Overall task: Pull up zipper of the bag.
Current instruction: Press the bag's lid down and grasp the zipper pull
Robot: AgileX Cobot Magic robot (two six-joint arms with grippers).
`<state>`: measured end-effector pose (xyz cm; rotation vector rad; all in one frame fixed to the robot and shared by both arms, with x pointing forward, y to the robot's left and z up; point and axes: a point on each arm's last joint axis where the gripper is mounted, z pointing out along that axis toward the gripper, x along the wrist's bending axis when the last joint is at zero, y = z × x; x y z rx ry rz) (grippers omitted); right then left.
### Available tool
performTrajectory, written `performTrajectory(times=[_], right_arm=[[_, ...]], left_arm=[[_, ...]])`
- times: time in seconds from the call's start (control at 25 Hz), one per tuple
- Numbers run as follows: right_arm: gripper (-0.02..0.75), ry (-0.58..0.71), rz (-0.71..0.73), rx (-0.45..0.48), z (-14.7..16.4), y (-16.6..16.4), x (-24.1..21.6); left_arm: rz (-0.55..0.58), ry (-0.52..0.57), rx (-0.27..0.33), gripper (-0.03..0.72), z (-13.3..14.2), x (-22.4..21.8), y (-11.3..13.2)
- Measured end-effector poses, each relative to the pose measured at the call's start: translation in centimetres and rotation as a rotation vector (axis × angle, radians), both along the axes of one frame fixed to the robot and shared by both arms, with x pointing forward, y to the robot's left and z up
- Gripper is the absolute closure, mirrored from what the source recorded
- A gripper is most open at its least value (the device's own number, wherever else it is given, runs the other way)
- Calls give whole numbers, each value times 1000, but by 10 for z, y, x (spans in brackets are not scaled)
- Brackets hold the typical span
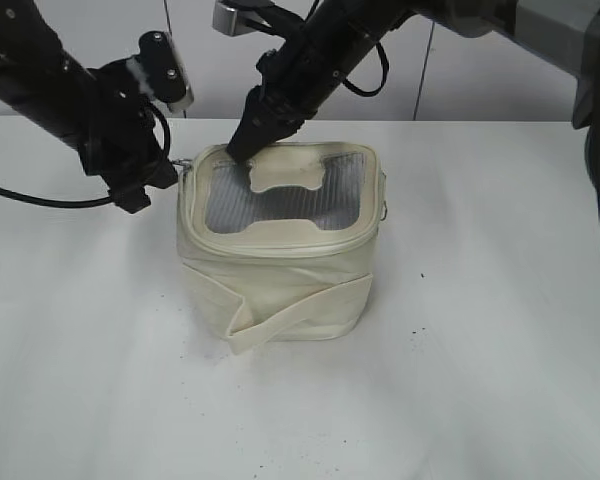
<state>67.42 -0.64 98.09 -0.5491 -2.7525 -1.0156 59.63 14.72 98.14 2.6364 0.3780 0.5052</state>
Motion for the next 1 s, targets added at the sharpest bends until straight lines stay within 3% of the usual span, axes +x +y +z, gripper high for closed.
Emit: performTrajectory(times=[0.28,0.52,1.0], right_arm=[[722,0,0,0,0,0,0],[722,4,-4,1,0,0,0],[722,-9,-38,-18,8,8,0]], left_arm=[[50,10,52,691,13,-6,7],[49,107,73,691,12,-15,8],[102,394,17,690,13,-36,5]])
